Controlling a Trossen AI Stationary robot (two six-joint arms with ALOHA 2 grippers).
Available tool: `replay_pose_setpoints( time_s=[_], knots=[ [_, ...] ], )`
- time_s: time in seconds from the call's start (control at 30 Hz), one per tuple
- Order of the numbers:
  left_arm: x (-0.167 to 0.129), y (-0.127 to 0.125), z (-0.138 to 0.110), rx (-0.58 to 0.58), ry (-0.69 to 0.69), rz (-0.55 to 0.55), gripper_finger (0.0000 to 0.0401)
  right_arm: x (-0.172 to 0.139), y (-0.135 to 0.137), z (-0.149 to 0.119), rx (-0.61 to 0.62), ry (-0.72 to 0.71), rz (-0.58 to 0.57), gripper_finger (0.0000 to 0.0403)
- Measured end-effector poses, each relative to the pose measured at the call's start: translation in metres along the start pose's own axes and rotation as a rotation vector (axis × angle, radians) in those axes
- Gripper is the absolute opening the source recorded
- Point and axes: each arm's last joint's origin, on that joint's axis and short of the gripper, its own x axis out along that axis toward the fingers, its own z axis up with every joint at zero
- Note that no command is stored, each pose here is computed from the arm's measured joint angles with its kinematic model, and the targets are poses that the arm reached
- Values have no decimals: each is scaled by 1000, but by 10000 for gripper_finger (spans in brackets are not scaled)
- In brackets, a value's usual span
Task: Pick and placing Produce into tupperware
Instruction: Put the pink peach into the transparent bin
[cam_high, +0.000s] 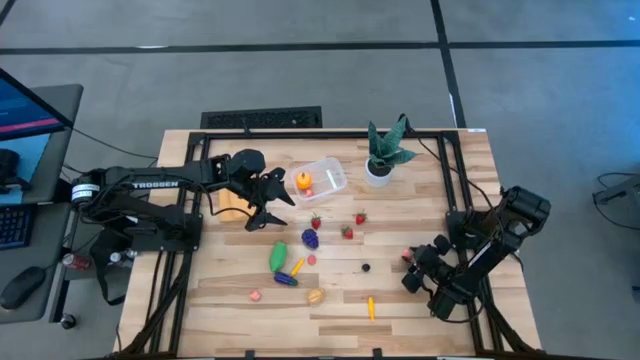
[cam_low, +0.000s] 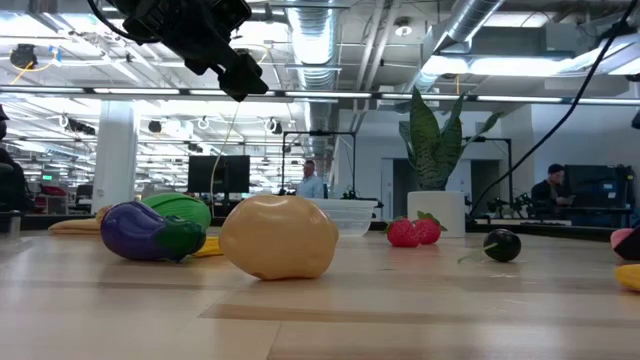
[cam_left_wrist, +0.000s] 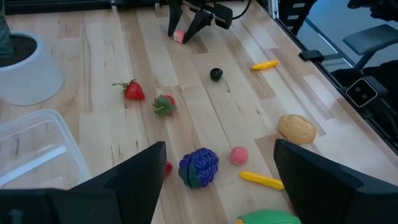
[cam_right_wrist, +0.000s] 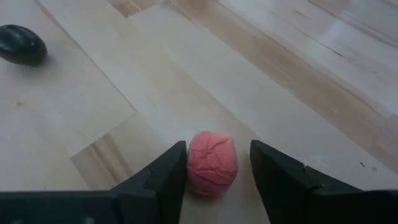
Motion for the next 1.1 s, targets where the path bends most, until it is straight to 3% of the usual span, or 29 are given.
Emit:
replay_pose_setpoints(
  time_s=[0.3, 0.87, 1.1],
  knots=[
    [0, 0, 0, 0, 0, 0, 288, 0, 1, 0, -6, 1, 5, 110],
    [0, 0, 0, 0, 0, 0, 288, 0, 2, 0, -22, -3, 15, 109],
    [0, 0, 0, 1, 0, 0, 288, 0, 3, 2, -20, -74, 33, 109]
  ],
)
